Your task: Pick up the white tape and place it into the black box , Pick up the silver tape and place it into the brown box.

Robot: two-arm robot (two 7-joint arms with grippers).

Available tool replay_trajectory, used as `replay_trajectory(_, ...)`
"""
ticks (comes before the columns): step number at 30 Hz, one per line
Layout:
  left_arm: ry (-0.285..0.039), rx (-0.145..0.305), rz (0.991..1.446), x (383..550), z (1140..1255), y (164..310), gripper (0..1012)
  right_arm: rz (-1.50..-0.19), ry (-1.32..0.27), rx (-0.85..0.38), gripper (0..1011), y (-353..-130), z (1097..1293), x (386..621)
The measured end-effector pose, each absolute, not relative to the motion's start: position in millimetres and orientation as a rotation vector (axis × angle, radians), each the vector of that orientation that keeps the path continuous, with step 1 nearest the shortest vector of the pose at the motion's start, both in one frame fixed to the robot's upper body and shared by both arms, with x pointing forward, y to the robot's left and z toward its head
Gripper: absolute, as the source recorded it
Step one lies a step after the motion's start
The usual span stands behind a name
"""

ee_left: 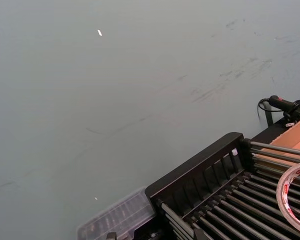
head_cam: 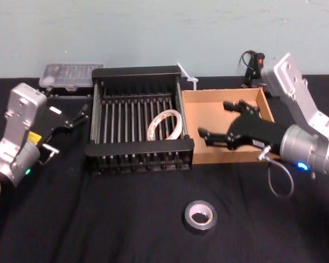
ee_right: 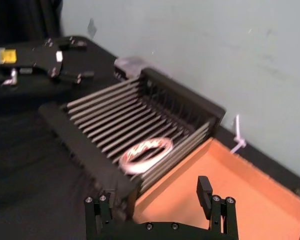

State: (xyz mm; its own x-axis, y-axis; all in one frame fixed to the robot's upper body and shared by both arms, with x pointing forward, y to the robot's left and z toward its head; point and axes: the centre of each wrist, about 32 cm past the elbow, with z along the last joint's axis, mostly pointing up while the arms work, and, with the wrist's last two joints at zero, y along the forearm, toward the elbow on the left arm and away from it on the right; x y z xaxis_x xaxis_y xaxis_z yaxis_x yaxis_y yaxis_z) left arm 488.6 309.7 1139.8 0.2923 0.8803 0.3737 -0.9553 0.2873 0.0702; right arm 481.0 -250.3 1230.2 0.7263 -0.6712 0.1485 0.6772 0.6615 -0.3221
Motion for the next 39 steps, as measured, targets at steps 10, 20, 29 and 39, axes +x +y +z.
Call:
replay_trajectory(10, -0.285, 0.304, 1.248, 488.6, 1139.8, 309.6, 1001, -0.689, 0.063, -0.474, 1002, -250, 1217.3, 464)
replay_trajectory(20, -0.285, 0.305, 1.248, 488.6, 1139.8, 309.7, 1001, -0.621, 0.116, -0.555, 1002, -246, 1206.1, 457)
replay_trajectory(29, -0.285, 0.304, 1.248, 488.6, 1139.8, 309.7, 1002, -0.593, 0.13, -0.59, 1003, -246, 1200.9, 455)
replay_trajectory(39, -0.285, 0.304, 1.248, 488.6, 1139.8, 309.7, 1001, -0.564, 0.143, -0.632, 1002, -245, 1194.5, 454)
